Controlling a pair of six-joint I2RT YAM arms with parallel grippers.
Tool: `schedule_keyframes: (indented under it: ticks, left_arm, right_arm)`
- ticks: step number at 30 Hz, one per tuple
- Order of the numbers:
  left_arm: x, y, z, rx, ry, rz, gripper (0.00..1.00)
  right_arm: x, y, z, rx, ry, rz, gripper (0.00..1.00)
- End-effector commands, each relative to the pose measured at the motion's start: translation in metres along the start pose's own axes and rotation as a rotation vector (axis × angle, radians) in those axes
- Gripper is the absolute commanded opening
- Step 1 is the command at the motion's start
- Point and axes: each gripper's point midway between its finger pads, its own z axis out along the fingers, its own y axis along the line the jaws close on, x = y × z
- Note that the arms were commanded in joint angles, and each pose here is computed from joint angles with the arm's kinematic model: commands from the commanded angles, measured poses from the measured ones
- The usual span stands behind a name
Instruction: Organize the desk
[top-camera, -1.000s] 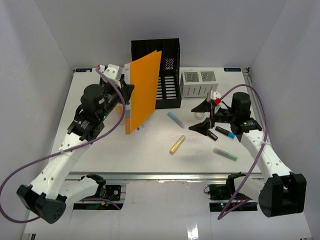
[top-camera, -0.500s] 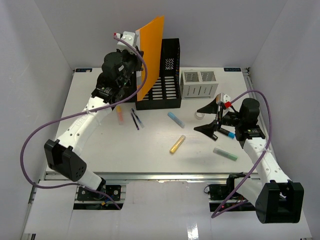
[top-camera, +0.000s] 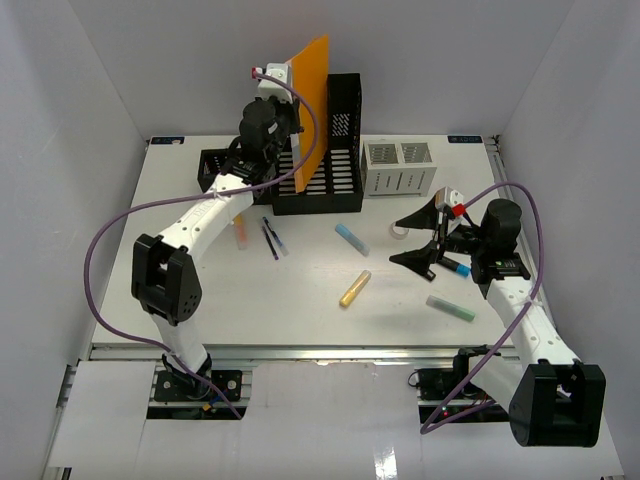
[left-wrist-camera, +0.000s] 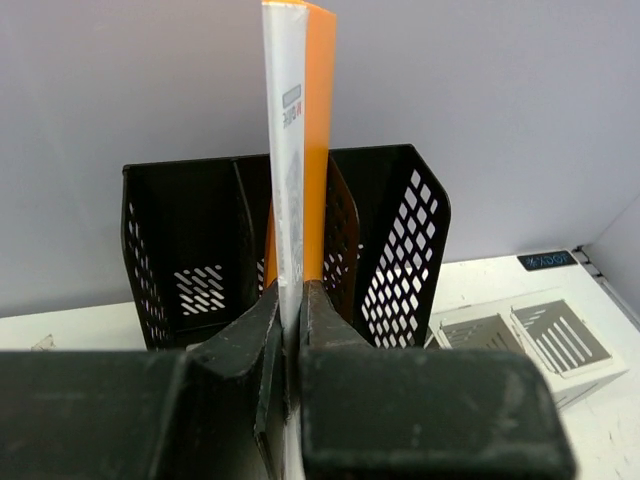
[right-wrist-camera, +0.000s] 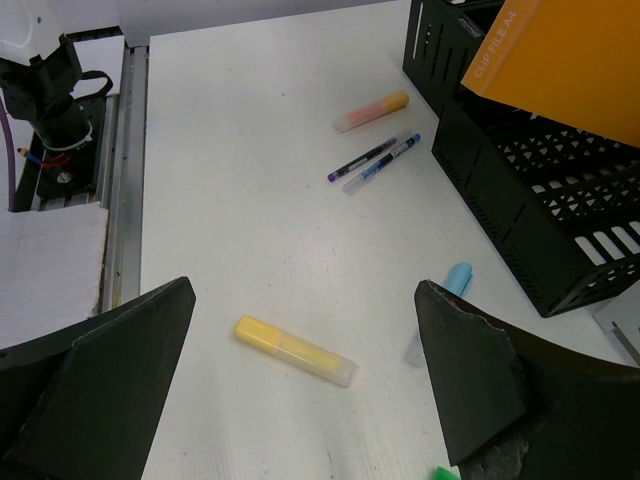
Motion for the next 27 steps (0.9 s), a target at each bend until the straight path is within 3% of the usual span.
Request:
schedule_keyframes:
  ticks: [1,9,21,27]
  left_arm:
    - [-0.037,0.006,-0.006,-0.032,-0.168,-0.082,0.0]
    - [0.0,-0.004,-0.031,-0.024,-0.173,-0.07,0.0]
    - [-0.013,-0.063,-0.059,-0.1,-0.238,0.21,0.0]
    - [-0.019,-0.07,-0.042,-0.142,-0.261,0.269,0.0]
  right_arm:
    - [-0.007,0.002,-0.001,-0.011,-0.016,-0.038,0.98]
    - [-0.005,0.002,-0.001,-0.014,-0.016,-0.035,0.98]
    - [0.0,0.001,-0.001,-0.015,-0.016,-0.019,0.98]
    - [0.003,-0.002,-0.003,-0.007,-0.015,-0.009,0.97]
